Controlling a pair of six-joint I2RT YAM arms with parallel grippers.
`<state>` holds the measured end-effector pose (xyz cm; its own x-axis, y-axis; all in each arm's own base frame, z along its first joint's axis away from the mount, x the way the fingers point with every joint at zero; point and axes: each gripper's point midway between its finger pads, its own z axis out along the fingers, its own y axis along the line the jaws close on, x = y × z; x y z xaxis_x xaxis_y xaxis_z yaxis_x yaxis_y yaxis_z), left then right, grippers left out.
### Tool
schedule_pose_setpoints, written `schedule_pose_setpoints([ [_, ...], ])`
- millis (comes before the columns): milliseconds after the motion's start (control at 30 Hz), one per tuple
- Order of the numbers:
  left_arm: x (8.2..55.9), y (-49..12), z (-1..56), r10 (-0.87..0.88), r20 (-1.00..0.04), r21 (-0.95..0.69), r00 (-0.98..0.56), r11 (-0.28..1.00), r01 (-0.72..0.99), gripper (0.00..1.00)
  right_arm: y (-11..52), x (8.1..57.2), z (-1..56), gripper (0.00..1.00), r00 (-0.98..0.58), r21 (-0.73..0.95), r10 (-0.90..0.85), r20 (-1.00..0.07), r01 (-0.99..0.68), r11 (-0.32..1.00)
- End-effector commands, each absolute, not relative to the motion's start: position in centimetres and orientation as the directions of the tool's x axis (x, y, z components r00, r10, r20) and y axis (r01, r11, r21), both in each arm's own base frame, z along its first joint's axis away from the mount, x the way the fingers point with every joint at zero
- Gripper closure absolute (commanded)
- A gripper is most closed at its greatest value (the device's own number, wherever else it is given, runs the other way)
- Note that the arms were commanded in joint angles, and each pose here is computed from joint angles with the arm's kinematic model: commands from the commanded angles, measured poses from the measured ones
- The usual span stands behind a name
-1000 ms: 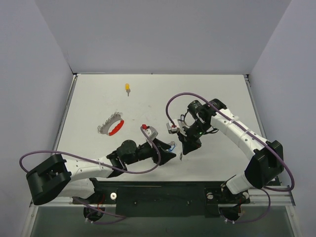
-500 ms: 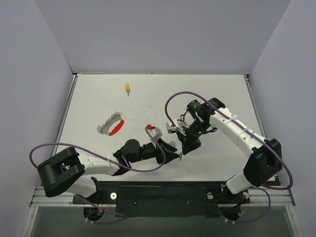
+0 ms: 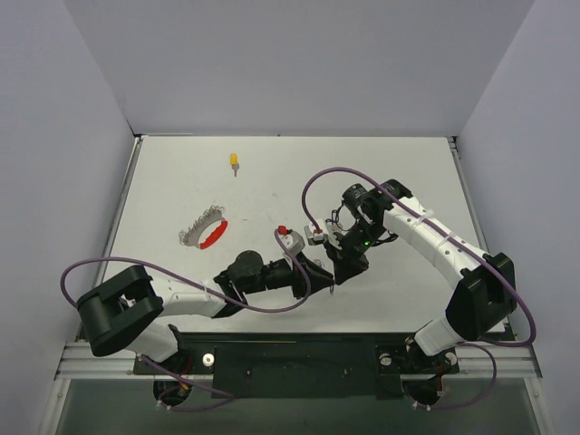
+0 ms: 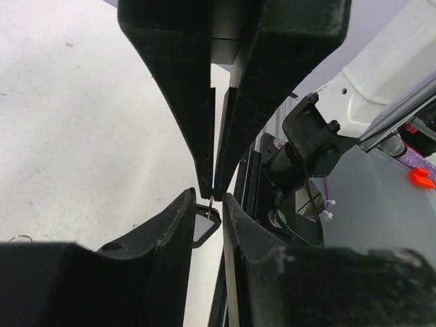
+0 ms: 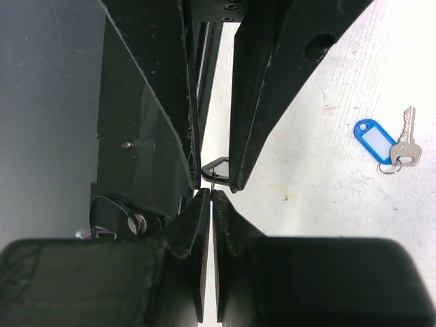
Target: Put the keys on the keyring
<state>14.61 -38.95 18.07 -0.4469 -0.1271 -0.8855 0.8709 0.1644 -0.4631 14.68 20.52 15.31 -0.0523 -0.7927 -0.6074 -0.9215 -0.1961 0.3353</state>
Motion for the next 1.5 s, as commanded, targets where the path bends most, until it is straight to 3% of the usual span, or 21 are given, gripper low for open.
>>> schedule_pose_setpoints([
  [0, 14.7, -39.8, 20.4, -0.156, -0.900, -0.426, -0.408, 0.113, 0.897, 0.69, 20.8, 13.8, 16.5, 1.00, -0.063, 0.363, -0.779, -0.624, -0.906, -0.218],
  [267, 14.3, -40.2, 19.8, -0.113, -0.902, -0.427, -0.417, 0.095, 0.899, 0.78, 20.7, 13.7, 16.6, 1.00, -0.065, 0.368, -0.780, -0.623, -0.904, -0.219],
  [1033, 14.3, -40.4, 18.3, -0.041, -0.903, -0.430, -0.429, 0.118, 0.895, 0.78, 20.7, 13.8, 16.5, 1.00, -0.064, 0.367, -0.781, -0.621, -0.904, -0.218],
  [1467, 13.9, -40.9, 18.4, -0.022, -0.886, -0.464, -0.464, 0.087, 0.882, 0.72, 20.7, 13.9, 16.4, 1.00, -0.063, 0.366, -0.785, -0.617, -0.906, -0.214],
])
